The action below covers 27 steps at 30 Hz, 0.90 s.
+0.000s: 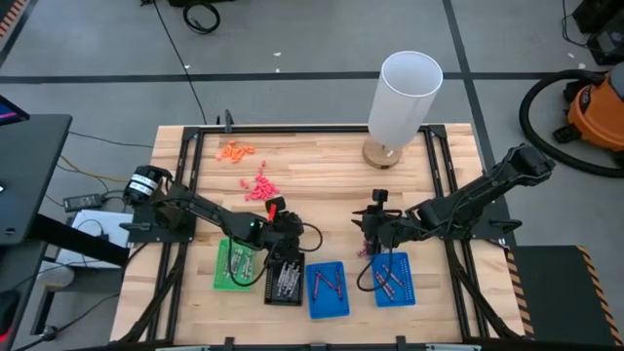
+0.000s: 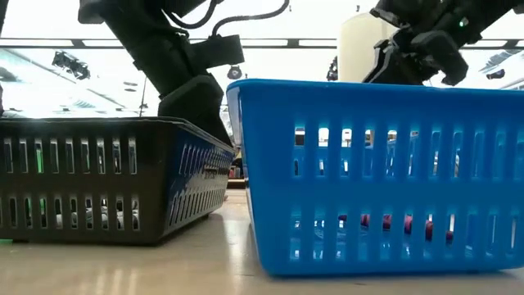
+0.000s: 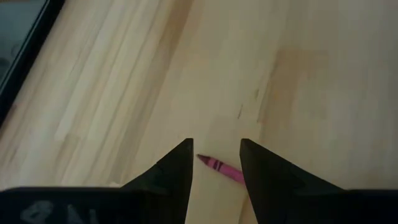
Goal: Sort crayons
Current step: Put the red crayon into the left blue bin
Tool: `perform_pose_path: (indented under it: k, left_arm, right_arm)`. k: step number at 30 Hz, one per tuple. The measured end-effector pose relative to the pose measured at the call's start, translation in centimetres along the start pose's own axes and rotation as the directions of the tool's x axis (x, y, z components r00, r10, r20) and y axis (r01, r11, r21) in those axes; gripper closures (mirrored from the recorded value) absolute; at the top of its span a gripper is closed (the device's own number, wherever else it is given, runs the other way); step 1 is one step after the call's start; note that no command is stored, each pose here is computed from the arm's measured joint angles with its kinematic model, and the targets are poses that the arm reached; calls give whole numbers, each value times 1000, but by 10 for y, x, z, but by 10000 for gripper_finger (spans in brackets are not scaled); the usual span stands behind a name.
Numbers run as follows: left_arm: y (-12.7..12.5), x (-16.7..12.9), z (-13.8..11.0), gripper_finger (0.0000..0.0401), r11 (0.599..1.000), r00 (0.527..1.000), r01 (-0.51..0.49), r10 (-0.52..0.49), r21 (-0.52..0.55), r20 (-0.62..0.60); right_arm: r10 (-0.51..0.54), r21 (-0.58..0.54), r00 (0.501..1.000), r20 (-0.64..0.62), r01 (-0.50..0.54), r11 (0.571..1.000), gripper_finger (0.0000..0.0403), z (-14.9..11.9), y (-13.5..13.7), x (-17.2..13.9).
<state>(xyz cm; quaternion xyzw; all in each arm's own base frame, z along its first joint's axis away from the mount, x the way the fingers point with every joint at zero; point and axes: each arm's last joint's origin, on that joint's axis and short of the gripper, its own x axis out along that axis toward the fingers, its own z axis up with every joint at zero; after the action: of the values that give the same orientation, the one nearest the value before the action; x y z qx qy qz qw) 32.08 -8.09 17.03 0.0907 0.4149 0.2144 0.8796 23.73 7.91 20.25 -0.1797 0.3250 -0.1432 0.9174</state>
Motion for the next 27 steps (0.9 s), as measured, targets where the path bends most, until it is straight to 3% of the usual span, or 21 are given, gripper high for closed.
perform_pose_path:
  k: [9,17,27]
  left_arm:
    - [13,9,-1,259,980,997,11,-26,-198,-74]
    - [21,20,-1,259,892,988,38,-102,-451,-118]
    - [22,38,-8,259,809,964,29,-179,-588,-198]
  right_arm:
    - [-15,49,997,78,12,999,298,-12,4,6]
    - [-13,46,997,77,9,999,298,-15,4,7]
    - [-12,28,996,86,10,1000,298,-14,4,6]
